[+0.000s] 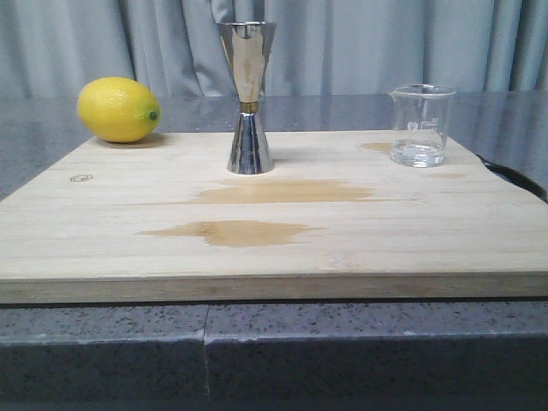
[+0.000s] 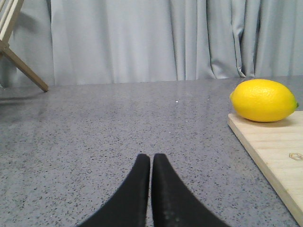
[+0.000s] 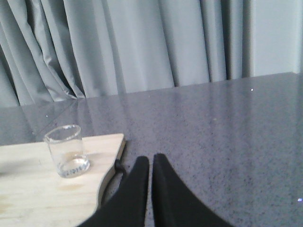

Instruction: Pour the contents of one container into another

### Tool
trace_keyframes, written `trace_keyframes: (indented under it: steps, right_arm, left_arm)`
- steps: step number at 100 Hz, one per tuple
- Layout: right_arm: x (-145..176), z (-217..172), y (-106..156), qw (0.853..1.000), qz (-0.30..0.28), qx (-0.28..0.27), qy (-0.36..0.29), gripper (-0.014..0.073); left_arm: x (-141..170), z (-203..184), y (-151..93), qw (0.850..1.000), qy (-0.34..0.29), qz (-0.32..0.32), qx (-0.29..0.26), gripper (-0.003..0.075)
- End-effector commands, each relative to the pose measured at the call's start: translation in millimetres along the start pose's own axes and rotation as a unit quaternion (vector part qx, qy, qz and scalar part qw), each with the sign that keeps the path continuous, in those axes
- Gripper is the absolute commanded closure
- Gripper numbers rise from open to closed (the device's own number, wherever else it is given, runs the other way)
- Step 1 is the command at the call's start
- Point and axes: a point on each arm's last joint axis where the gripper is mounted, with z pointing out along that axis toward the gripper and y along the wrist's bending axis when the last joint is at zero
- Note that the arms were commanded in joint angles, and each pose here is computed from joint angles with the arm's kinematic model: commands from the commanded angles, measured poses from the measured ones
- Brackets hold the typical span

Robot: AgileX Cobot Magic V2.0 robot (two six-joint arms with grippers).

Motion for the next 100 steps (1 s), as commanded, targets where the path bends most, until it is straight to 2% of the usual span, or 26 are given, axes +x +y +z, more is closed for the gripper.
trace_keyframes:
  steps: [1,16,63,78,100]
  right_arm:
    - [-1,-1,3,0.997,-0.001,-0.017,-0.069,0.063]
    - [22,3,2,0.997,-0.001,-0.017,-0.07,0.063]
    - [23,4,2,0.998,0.009,-0.014,-0.064,0.063]
    - [23,3,0,0.997,-0.036,-0.003,-0.068,0.063]
    - [21,3,1,0.996,-0.037,-0.004,-0.077,0.063]
  left_arm:
    - [-7,-2,1,0.999,-0.05,-0.003,-0.007,0.0739]
    - [-7,-2,1,0.999,-0.05,-0.003,-0.007,0.0739]
    - [-7,-2,1,0.999,-0.05,-0.003,-0.007,0.0739]
    - [-7,-2,1,0.999,-0.05,-0.003,-0.007,0.0739]
    - [-7,-2,1,0.999,-0.05,-0.003,-0.007,0.0739]
